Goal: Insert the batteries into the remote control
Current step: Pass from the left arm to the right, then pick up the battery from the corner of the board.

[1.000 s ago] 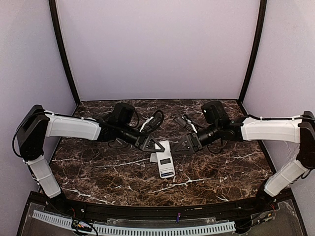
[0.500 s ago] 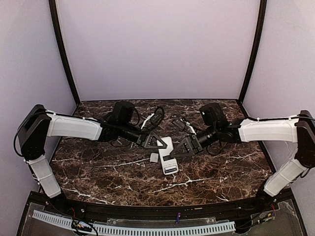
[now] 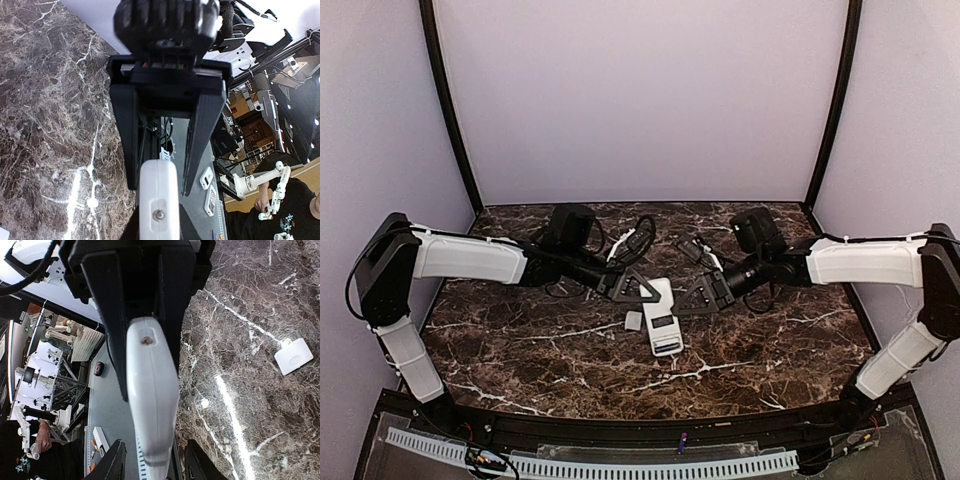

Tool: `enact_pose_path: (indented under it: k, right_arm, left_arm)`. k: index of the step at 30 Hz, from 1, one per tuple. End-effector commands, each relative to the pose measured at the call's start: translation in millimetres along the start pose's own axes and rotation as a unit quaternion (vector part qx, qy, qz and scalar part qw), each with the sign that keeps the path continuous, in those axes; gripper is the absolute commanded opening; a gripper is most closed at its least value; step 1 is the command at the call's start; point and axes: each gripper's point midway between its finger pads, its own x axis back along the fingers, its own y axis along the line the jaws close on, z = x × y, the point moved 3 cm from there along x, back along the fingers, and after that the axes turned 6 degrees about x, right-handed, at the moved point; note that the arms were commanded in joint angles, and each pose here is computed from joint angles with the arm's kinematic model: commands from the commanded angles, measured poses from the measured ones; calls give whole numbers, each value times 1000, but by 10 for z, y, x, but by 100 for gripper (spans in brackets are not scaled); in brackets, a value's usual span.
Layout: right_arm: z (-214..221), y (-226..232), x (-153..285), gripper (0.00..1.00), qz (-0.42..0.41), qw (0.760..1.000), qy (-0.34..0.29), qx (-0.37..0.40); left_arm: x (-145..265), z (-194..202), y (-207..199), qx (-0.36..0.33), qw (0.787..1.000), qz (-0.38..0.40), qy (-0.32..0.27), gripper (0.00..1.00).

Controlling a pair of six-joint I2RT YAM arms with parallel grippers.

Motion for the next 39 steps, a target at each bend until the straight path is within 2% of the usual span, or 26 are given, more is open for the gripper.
enact_pose_path:
  k: [1,5,14,16,17,18,19,20,21,22,23,25,27,29,30,31,32,33,34,39]
  right_arm:
    - [-79,99,-117,39,-25,999,7,21]
    - [-82,99,-170,32,-35,999,9,20]
    - [-84,144,-199,1,-62,998,11,20]
    - [-75,141,-188,0,-63,998,11,15]
    - [-67,131,-176,0,-63,998,10,11]
    - [-55,114,-159,0,-62,998,9,7]
    - [-47,91,-126,0,-58,998,6,3]
    - [-40,64,-83,0,-53,999,2,-2]
    - [-34,28,-33,0,-46,999,-5,-7]
    - [-23,-8,20,0,-38,999,-11,-11]
    - [-14,-49,79,0,-30,999,-18,-17]
    - [22,-142,191,0,-11,999,-31,-31]
    - [62,-260,315,0,12,998,-46,-48]
    - [118,-379,439,0,33,995,-61,-67]
    - [129,-426,518,0,44,994,-71,-74]
    - [148,-461,572,0,52,993,-77,-79]
    - [166,-494,627,0,60,991,-83,-85]
    - [188,-513,667,0,66,990,-87,-88]
    - [202,-532,712,0,72,989,-91,-91]
    - [270,-578,824,0,87,987,-101,-94]
  left_arm:
    - [19,-120,-291,-43,999,22,-4,0]
    - [-7,-122,-295,-47,999,24,-1,0]
    - [-32,-135,-288,-47,999,22,-1,0]
    - [-28,-148,-267,-47,999,13,-7,4]
    - [-13,-168,-257,-50,999,5,-13,14]
    - [-2,-165,-236,-48,999,-1,-16,20]
    - [44,-203,-228,-54,998,-13,-27,30]
    - [84,-206,-249,-57,998,-20,-32,36]
    - [145,-250,-213,-64,996,-37,-47,51]
    - [207,-252,-245,-74,995,-48,-56,60]
    - [270,-262,-176,-75,992,-71,-70,79]
    - [365,-266,-199,-106,985,-107,-84,96]
    - [414,-228,-221,-132,979,-134,-82,98]
    - [403,-80,-187,-147,973,-168,-53,99]
    - [338,1,-222,-178,968,-173,-33,99]
    - [320,105,-165,-172,965,-196,-12,99]
    - [223,212,-187,-209,956,-204,15,99]
    - [184,350,-164,-209,954,-212,45,99]
    - [67,486,-207,-244,944,-211,75,97]
    - [-263,1125,-318,-321,908,-181,198,91]
